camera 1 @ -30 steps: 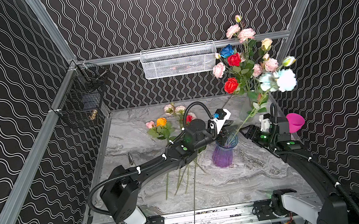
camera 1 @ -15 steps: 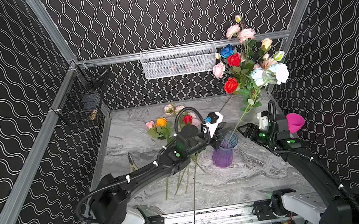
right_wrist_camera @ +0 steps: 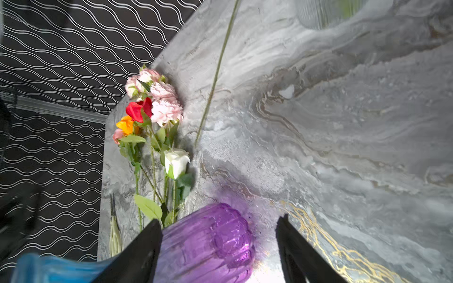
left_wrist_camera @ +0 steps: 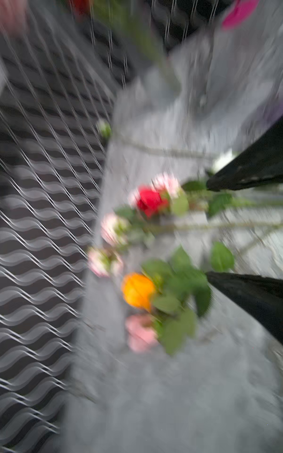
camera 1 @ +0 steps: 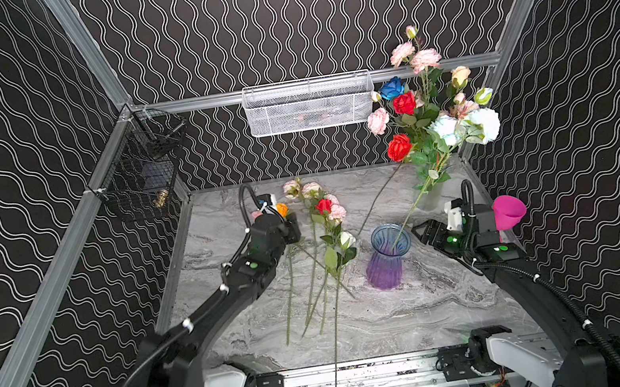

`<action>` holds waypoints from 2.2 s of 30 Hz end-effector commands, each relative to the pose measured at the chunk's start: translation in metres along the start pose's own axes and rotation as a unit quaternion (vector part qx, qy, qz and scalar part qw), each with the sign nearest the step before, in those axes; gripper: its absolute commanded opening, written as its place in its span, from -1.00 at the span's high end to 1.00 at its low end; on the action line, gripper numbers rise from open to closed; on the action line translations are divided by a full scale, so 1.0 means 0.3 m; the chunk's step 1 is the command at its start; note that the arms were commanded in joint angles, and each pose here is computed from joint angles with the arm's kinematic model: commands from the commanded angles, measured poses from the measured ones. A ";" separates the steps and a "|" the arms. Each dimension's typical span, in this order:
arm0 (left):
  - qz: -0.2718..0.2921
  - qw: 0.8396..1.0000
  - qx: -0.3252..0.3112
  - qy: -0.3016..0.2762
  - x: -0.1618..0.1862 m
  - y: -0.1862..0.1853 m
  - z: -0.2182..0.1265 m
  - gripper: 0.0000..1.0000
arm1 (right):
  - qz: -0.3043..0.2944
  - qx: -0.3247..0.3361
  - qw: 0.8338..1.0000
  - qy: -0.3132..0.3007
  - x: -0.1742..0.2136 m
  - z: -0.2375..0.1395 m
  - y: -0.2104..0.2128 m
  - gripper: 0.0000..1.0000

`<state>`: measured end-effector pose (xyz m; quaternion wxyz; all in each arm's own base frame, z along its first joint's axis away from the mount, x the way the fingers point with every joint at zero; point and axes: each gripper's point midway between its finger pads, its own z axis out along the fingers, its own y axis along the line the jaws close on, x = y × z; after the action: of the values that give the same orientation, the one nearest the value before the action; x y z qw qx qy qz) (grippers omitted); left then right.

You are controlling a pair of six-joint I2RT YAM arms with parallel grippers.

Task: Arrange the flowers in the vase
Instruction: 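Open the left gripper and move it back to the flower pile, then grasp the pink rose stems with the left gripper and lift them, then carry the pink roses over the blue-purple vase and lower stems in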

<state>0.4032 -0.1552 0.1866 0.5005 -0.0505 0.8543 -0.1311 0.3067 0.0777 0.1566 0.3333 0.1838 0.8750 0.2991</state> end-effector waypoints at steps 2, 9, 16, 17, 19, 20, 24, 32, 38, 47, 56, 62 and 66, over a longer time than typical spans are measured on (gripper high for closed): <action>0.016 0.991 0.007 0.134 0.192 -0.008 0.138 0.05 | -0.001 -0.009 1.000 -0.001 0.000 0.013 0.006 -0.49; 0.053 0.974 0.074 0.208 0.330 -0.122 0.345 0.14 | 0.004 -0.009 1.000 0.011 0.021 0.024 -0.006 -0.48; 0.070 0.964 0.092 0.240 0.405 -0.154 0.455 0.16 | 0.003 -0.008 1.000 0.013 0.022 0.024 -0.006 -0.48; 0.070 0.964 0.094 0.240 0.406 -0.157 0.465 0.18 | 0.003 -0.007 1.000 0.014 0.021 0.023 -0.006 -0.48; 0.070 0.963 0.099 0.241 0.414 -0.164 0.476 0.33 | 0.002 -0.005 1.000 0.015 0.021 0.023 -0.007 -0.48; 0.070 0.963 0.097 0.242 0.414 -0.163 0.477 0.47 | 0.001 -0.006 1.000 0.014 0.017 0.022 -0.003 -0.48; 0.066 0.967 0.109 0.218 0.350 -0.185 0.432 0.97 | -0.001 -0.005 1.000 0.010 0.009 0.015 0.002 -0.48; 0.031 0.985 0.114 0.125 0.099 -0.202 0.196 1.00 | 0.001 -0.017 1.000 0.003 -0.013 0.012 0.028 -0.48; 0.021 0.983 0.177 0.038 -0.033 -0.227 -0.063 1.00 | -0.008 -0.014 1.000 -0.006 -0.026 0.005 0.030 -0.48; 0.047 0.907 0.381 -0.173 -0.248 -0.409 -0.560 1.00 | -0.004 -0.017 1.000 -0.004 0.004 0.024 0.004 -0.50; 0.059 0.814 0.471 -0.335 -0.397 -0.540 -0.777 1.00 | -0.016 -0.050 0.999 0.014 0.057 0.032 0.011 -0.64; 0.095 0.792 0.475 -0.371 -0.496 -0.632 -0.838 1.00 | -0.007 -0.056 0.998 0.016 0.072 0.046 0.001 -0.65; 0.093 0.778 0.488 -0.384 -0.564 -0.680 -0.850 1.00 | -0.002 -0.064 0.998 0.012 0.061 0.052 0.011 -0.64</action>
<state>0.2611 -0.2696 0.4824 0.7339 0.2239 0.4511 -0.4558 0.2967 0.0932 0.1300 0.3149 0.1605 0.8713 0.3406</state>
